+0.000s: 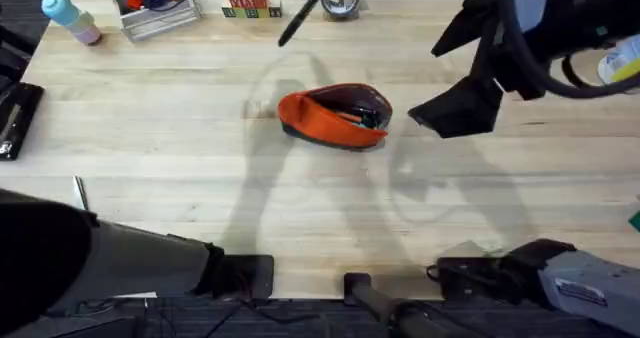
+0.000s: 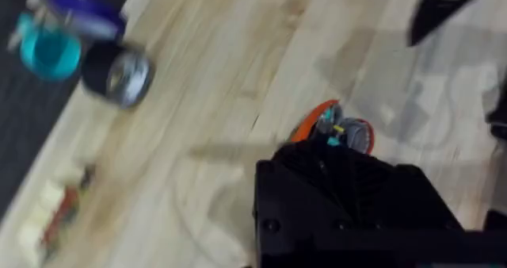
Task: Unzip the bag, pick up the pens from the table one at a time and place them inside, then zip the bag closed.
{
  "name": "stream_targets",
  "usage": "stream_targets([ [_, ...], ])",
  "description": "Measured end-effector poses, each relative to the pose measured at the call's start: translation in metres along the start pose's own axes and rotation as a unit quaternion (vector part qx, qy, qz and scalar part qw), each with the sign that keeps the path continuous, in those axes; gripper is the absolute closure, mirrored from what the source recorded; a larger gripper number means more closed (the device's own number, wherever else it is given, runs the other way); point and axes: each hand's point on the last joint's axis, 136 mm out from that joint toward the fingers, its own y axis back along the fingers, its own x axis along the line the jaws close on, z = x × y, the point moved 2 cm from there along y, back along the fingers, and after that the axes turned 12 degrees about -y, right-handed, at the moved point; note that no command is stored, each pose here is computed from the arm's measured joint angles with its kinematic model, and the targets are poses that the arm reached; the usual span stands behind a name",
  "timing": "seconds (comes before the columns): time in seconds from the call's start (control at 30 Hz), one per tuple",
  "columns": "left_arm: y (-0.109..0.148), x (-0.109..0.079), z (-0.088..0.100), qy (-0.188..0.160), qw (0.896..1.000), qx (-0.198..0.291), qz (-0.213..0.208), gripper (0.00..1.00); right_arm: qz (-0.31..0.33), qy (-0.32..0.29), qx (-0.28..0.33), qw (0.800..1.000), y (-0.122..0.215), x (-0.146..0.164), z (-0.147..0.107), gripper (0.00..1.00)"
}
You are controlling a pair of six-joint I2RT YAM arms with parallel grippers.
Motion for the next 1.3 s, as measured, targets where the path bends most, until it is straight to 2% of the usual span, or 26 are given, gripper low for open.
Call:
stream_targets([
  [0.13, -0.003, -0.010, 0.011, -0.062, 0.998, -0.025, -0.023, 0.961, 0.000, 0.000, 0.000, 1.000, 0.000, 0.000, 0.000, 0.004],
  [0.37, -0.008, -0.029, 0.028, -0.123, 0.987, -0.076, -0.068, 0.961, 0.000, 0.000, 0.000, 1.000, 0.000, 0.000, 0.000, 0.004],
  [0.47, -0.012, -0.036, 0.030, -0.134, 0.984, -0.086, -0.086, 0.961, 0.000, 0.000, 0.000, 1.000, 0.000, 0.000, 0.000, 0.004],
  [0.77, -0.028, -0.045, 0.015, -0.114, 0.980, -0.076, -0.142, 0.961, 0.000, 0.000, 0.000, 1.000, 0.000, 0.000, 0.000, 0.004],
  [1.3, -0.079, -0.034, -0.017, -0.065, 0.976, -0.045, -0.202, 0.961, 0.000, 0.000, 0.000, 1.000, 0.000, 0.000, 0.000, 0.004],
])
